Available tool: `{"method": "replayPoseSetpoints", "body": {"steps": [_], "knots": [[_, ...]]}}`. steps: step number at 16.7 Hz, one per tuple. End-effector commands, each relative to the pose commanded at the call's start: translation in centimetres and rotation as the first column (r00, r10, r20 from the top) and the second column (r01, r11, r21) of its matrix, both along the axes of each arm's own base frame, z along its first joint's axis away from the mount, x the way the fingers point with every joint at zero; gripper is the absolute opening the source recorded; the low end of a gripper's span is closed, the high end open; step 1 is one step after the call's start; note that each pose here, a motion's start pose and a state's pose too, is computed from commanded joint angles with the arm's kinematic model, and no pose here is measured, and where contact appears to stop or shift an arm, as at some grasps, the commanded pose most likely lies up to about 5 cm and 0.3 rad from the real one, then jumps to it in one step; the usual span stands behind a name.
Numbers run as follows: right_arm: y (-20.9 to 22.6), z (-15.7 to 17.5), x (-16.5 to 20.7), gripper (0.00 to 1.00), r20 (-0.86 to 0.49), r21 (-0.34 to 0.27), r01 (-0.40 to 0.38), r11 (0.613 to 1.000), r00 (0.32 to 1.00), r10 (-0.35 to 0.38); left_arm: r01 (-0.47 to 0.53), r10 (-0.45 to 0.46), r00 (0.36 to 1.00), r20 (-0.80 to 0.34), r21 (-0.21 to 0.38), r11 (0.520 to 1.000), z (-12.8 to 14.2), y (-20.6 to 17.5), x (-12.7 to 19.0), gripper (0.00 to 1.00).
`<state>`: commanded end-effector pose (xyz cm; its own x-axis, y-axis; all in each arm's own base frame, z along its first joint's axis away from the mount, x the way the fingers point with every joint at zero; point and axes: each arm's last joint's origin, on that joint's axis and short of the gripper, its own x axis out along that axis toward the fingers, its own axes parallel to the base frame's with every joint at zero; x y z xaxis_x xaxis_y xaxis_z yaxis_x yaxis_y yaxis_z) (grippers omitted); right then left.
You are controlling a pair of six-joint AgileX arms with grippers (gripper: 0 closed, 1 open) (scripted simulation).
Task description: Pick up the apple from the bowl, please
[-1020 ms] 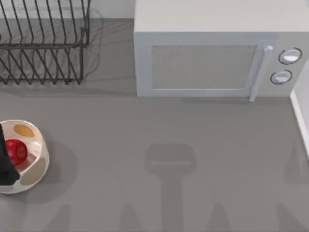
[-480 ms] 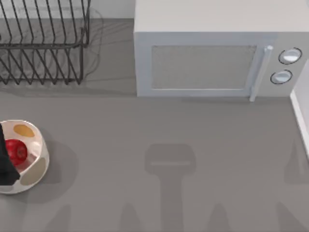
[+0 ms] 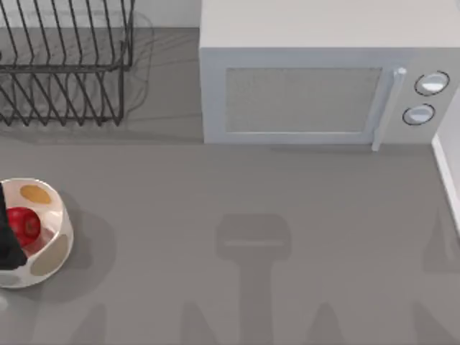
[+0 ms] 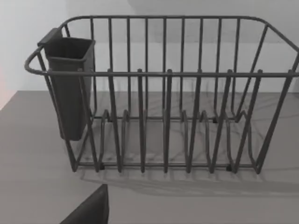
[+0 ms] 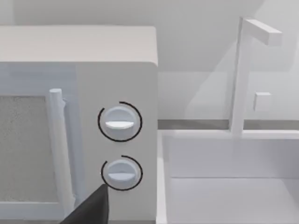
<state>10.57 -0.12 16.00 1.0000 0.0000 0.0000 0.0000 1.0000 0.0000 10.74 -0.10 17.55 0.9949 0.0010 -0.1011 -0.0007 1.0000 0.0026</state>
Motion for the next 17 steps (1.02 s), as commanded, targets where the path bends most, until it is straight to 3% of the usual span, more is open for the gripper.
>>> {"method": "replayPoseSetpoints", "body": {"steps": [4,7,12,17], "knots": [[0.0,0.0,0.0,1.0,0.0,0.0,0.0,1.0,1.0,0.0,0.0,0.001,0.967,-0.255,0.005,1.0,2.7,0.1,1.5,1.0],[0.0,0.0,0.0,1.0,0.0,0.0,0.0,1.0,1.0,0.0,0.002,0.002,0.866,-0.5,0.008,1.0,4.6,0.1,4.1,1.0],[0.0,0.0,0.0,1.0,0.0,0.0,0.0,1.0,1.0,0.0,0.01,0.002,0.543,-0.839,0.008,1.0,5.3,0.4,10.7,1.0],[0.0,0.0,0.0,1.0,0.0,0.0,0.0,1.0,1.0,0.0,0.016,-0.001,0.216,-0.976,0.002,1.0,3.3,0.6,16.3,1.0]]}}
